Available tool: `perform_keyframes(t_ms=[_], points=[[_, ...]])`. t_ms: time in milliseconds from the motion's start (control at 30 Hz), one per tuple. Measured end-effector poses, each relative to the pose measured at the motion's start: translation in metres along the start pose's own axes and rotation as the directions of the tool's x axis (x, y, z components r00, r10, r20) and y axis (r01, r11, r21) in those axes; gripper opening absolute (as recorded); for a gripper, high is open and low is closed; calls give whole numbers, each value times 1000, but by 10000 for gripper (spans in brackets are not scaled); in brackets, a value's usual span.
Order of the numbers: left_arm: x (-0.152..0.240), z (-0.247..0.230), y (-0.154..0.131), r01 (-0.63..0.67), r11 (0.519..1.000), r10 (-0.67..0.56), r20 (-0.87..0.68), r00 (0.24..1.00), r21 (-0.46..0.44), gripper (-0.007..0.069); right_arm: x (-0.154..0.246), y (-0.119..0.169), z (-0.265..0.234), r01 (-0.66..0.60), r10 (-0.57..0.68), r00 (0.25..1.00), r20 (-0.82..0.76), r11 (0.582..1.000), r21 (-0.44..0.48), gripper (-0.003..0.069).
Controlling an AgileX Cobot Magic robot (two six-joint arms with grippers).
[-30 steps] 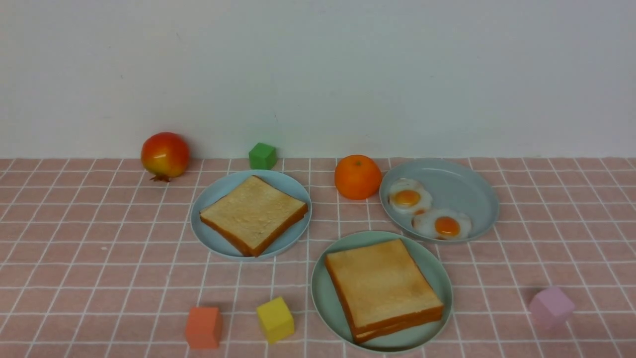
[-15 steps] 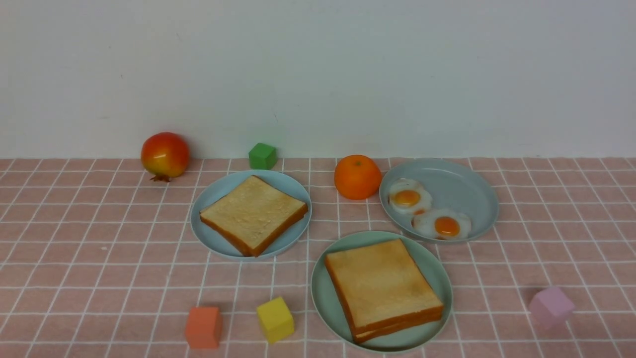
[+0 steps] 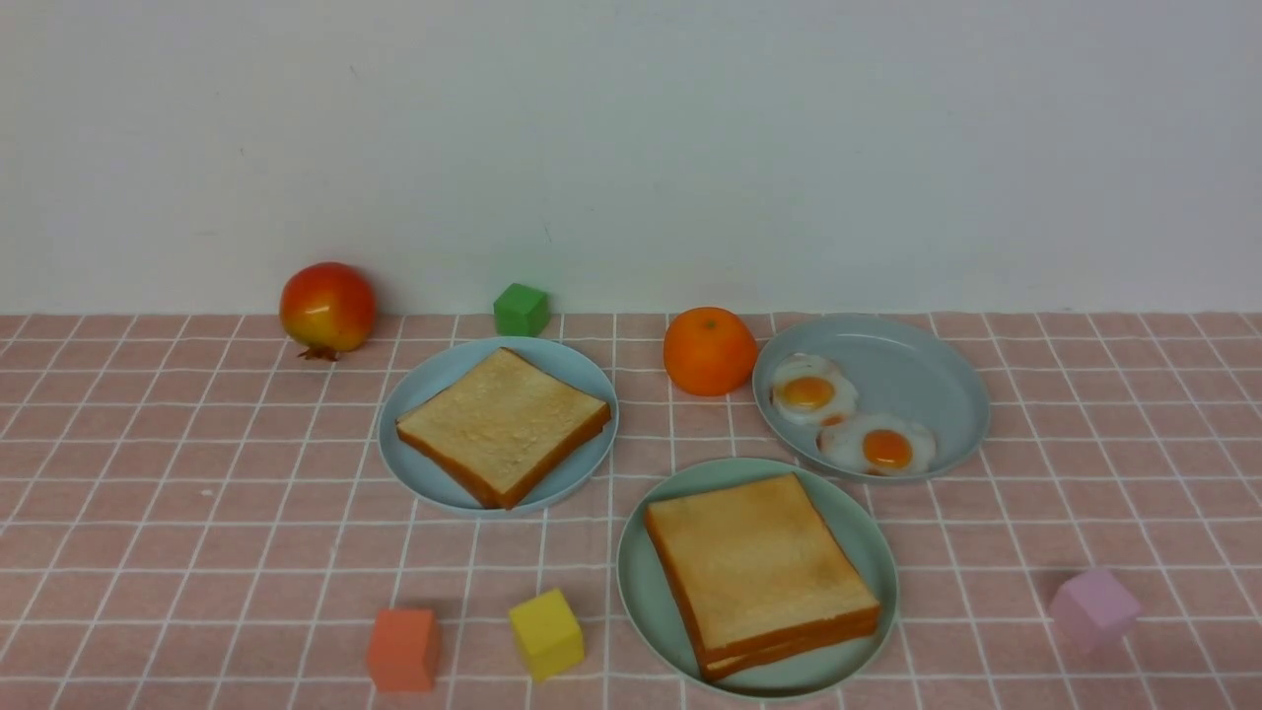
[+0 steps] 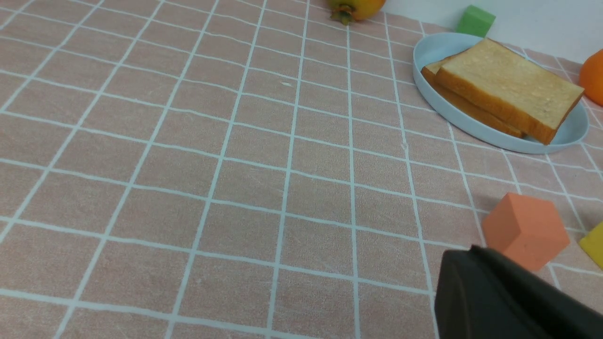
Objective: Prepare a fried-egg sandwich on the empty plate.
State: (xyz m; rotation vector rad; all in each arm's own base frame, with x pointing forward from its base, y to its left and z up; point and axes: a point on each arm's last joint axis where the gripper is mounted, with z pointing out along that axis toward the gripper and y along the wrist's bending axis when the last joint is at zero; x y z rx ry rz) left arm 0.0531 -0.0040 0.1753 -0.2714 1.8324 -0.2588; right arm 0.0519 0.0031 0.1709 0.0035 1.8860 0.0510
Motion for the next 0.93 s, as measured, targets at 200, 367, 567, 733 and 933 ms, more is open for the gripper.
perform_keyframes(t_ms=[200, 367, 567, 733, 933], points=[[0, 0, 0, 0, 1000, 0, 0, 1000, 0, 13, 0, 0, 0, 0, 0, 1000, 0, 1000, 0, 107], [0, 0, 0, 0, 1000, 0, 0, 1000, 0, 13, 0, 0, 0, 0, 0, 1000, 0, 1000, 0, 112], [0, 0, 0, 0, 1000, 0, 0, 1000, 0, 13, 0, 0, 0, 0, 0, 1000, 0, 1000, 0, 114], [0, 0, 0, 0, 1000, 0, 0, 1000, 0, 13, 0, 0, 0, 0, 0, 1000, 0, 1000, 0, 120], [0, 0, 0, 0, 1000, 0, 0, 1000, 0, 13, 0, 0, 0, 0, 0, 1000, 0, 1000, 0, 127]])
